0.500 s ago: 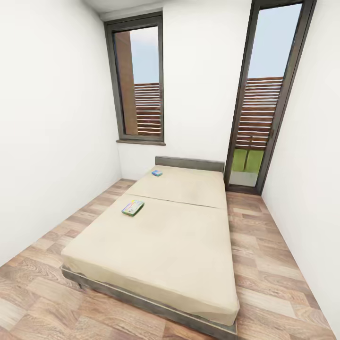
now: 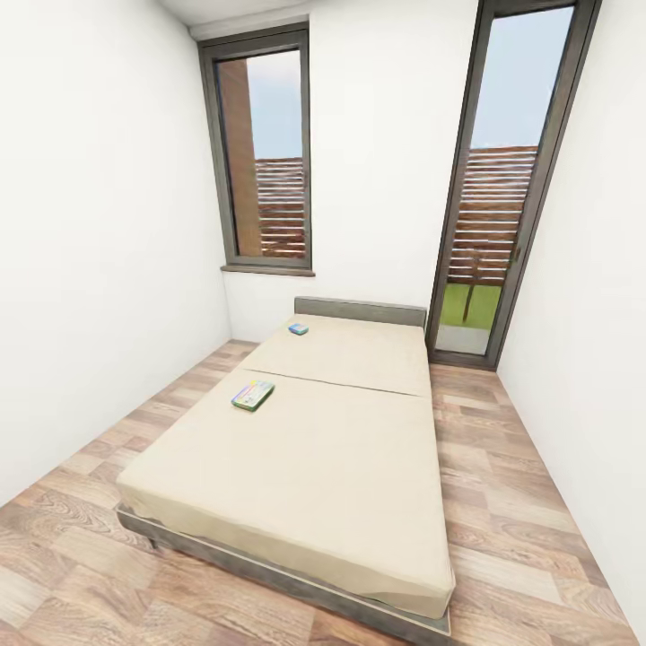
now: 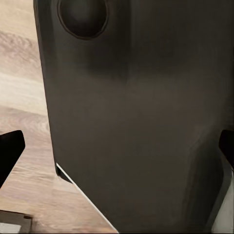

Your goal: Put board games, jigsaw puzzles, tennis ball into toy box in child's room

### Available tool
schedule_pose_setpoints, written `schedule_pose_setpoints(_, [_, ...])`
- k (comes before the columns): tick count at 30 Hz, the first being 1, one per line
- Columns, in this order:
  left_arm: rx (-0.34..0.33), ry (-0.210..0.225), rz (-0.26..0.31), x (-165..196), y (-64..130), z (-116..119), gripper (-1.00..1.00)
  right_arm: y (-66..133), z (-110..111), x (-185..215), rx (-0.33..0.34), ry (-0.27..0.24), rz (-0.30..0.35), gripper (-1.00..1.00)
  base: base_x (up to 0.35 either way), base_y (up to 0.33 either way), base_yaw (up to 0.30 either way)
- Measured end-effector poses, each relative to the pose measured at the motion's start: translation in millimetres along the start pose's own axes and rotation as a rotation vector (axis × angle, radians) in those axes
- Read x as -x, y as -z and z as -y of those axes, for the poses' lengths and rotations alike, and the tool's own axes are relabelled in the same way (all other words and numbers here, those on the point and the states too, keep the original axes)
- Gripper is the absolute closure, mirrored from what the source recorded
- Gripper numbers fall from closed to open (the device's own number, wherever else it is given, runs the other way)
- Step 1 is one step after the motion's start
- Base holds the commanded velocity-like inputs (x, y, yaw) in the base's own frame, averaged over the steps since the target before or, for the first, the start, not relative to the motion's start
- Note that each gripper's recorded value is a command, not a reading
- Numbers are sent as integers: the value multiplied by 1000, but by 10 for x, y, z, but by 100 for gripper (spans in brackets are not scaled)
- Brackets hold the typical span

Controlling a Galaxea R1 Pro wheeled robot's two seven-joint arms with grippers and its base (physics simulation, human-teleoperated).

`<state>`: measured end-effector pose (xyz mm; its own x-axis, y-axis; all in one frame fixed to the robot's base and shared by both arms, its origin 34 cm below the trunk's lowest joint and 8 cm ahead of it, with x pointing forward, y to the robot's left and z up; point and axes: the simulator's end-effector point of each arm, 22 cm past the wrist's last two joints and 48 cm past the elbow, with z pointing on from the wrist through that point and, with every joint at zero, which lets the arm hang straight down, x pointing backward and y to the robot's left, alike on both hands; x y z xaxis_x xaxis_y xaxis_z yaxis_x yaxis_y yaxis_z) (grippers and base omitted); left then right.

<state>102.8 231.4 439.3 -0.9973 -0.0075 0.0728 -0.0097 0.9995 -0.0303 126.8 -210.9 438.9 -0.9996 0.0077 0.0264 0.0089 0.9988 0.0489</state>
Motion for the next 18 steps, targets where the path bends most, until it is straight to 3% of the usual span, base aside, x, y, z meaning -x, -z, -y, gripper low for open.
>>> schedule_pose_setpoints(12, [-2, 0, -13, -137, 1, 12, -100, 0, -28, -9, 4, 2, 1, -100, 0, 103, 6])
schedule_pose_setpoints(18, [-2, 1, -9, -132, 0, 13, -100, 1, -58, -11, 7, 9, 0, -100, 0, 26, 166])
